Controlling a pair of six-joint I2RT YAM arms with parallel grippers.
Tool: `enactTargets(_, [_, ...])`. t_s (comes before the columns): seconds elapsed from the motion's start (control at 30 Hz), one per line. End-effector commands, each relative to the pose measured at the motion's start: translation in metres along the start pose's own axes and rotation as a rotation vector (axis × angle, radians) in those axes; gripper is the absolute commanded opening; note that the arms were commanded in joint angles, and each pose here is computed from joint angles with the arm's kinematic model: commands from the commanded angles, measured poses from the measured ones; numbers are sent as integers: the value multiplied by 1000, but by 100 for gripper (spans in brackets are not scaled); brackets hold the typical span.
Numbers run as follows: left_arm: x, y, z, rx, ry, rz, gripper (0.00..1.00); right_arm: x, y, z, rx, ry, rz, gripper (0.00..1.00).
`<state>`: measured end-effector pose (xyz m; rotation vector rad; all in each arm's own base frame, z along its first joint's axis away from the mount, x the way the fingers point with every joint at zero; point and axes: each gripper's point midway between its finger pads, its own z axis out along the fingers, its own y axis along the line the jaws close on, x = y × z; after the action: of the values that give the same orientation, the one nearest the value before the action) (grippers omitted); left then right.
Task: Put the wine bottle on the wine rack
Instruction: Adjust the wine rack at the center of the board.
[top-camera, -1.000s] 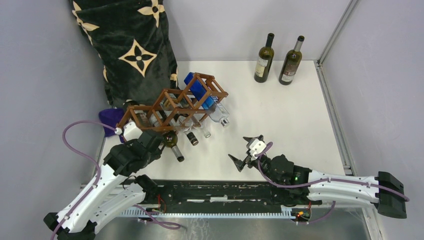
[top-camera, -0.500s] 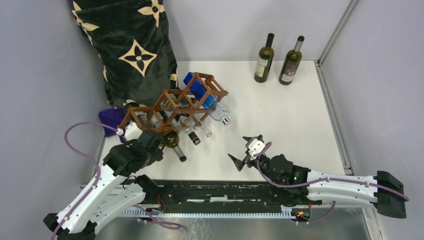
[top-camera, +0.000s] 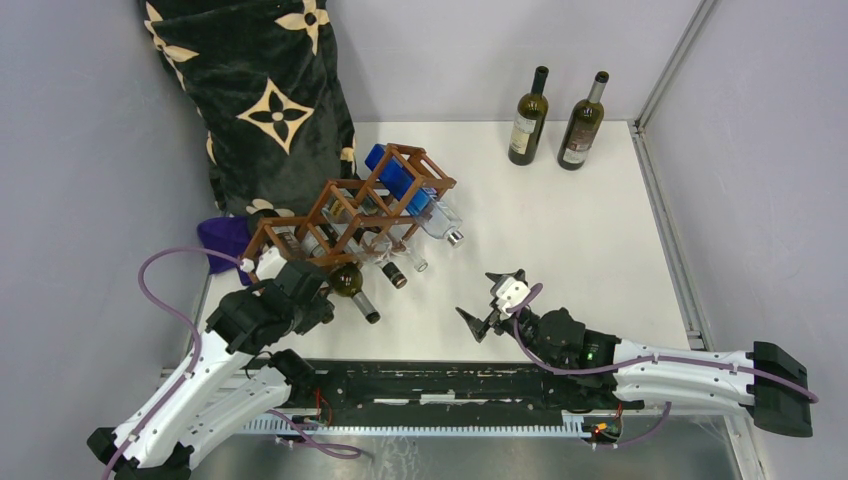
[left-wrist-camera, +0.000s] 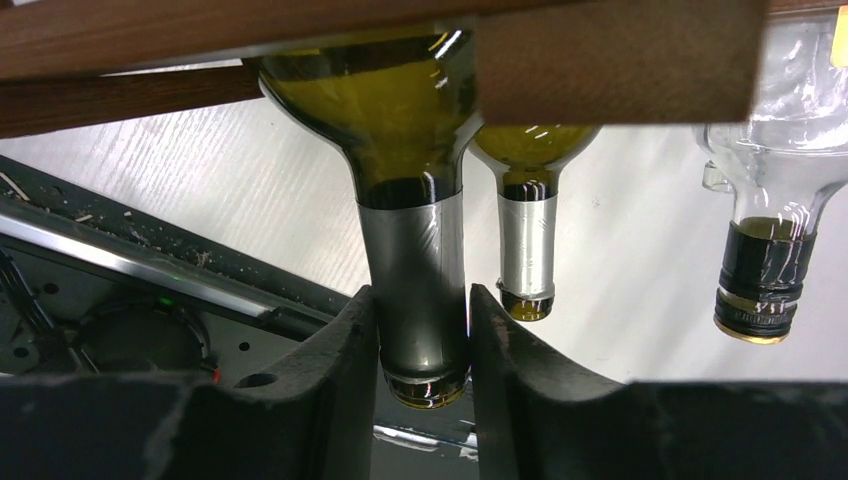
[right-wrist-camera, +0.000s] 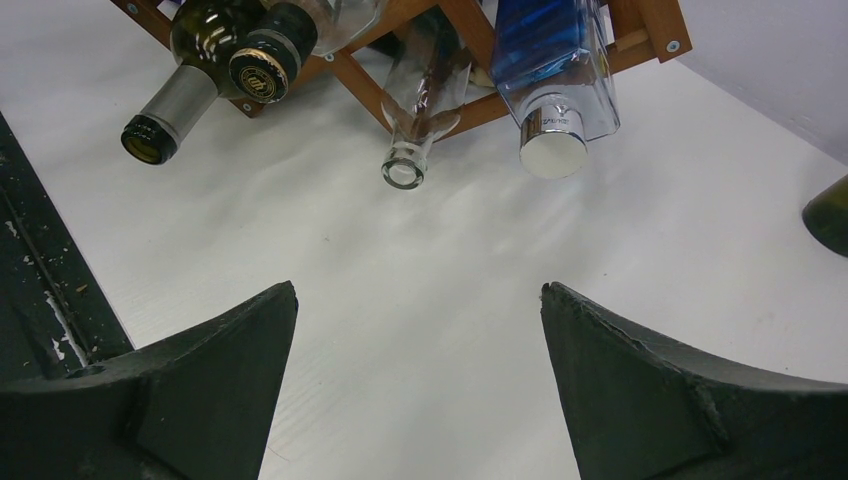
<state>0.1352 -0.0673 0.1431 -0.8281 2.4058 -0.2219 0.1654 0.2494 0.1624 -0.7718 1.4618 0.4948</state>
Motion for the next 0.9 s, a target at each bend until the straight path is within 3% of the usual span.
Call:
enactTargets(0.0, [-4, -23, -4, 90, -2, -75, 32, -32, -3, 4, 12, -88, 36, 98])
enactTargets(0.37, [-6, -38, -21, 165, 26, -54, 21, -33, -3, 6, 11, -88, 29, 98])
enactTargets(0.63, [-2, -38, -25, 174, 53, -36, 21, -35, -1, 8, 2, -88, 28, 98])
enactTargets(0.73, [-1, -34, -24, 167, 52, -33, 26, -34, -1, 8, 3, -87, 27, 98])
enactTargets(0.87, [8, -30, -19, 154, 83, -23, 44, -34, -1, 8, 4, -85, 25, 98])
